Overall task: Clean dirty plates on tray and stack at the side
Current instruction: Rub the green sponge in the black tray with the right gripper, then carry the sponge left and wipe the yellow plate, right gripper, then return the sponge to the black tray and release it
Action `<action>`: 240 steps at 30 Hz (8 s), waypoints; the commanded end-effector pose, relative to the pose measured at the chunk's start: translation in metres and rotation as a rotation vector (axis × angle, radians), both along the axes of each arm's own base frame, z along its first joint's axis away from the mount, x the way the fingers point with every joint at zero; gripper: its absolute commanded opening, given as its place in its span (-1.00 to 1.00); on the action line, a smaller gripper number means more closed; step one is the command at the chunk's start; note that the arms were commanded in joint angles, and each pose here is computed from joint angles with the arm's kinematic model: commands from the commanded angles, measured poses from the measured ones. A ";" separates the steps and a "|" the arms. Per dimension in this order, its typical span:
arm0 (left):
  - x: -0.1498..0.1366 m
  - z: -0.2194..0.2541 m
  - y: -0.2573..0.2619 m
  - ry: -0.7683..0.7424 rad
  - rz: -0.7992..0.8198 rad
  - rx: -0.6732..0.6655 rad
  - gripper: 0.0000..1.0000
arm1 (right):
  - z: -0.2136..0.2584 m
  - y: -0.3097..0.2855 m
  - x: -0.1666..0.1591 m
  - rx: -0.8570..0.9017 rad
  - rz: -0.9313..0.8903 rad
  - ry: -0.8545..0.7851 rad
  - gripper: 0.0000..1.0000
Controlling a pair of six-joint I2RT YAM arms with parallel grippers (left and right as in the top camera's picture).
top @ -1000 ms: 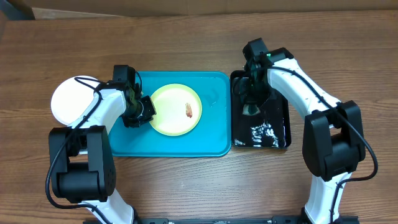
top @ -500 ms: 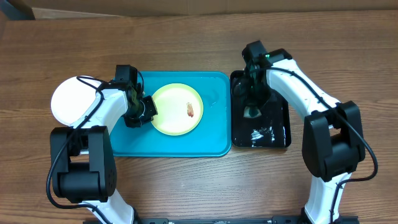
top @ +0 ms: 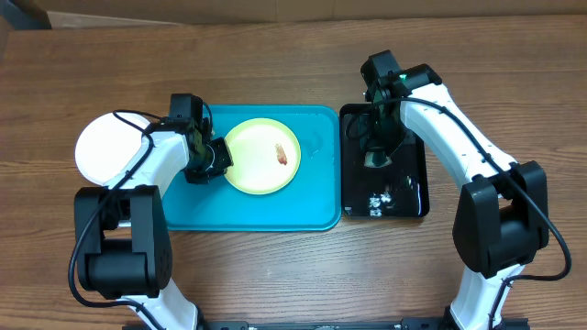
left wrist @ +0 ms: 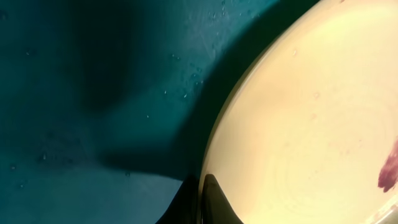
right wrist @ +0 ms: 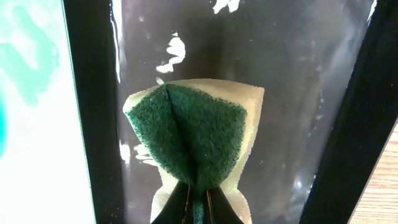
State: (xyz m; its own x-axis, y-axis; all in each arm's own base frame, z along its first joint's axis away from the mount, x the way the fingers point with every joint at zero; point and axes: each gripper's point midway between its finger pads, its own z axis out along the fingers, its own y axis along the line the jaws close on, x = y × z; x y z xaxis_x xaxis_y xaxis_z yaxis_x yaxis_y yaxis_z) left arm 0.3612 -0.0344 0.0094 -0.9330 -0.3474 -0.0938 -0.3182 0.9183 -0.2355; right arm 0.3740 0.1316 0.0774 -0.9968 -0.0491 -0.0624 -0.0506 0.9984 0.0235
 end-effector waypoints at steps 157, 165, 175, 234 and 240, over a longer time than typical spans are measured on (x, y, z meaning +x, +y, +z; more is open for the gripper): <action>-0.021 0.005 -0.025 0.083 0.022 -0.072 -0.92 | -0.052 0.161 0.010 -0.140 0.283 -0.157 -0.93; -0.021 0.005 -0.025 0.084 0.021 -0.072 -0.92 | -0.080 0.173 -0.011 -0.037 0.297 -0.076 -0.93; -0.020 0.005 -0.025 0.074 -0.001 -0.069 -0.92 | -0.079 0.200 -0.030 0.132 0.315 0.013 -0.93; -0.019 0.005 -0.024 0.069 -0.004 -0.065 -0.77 | -0.046 -0.033 0.015 -0.127 -0.174 0.049 -0.30; -0.019 0.005 -0.024 0.068 -0.004 -0.065 -0.65 | -0.029 -0.029 0.023 -0.107 -0.172 0.031 0.03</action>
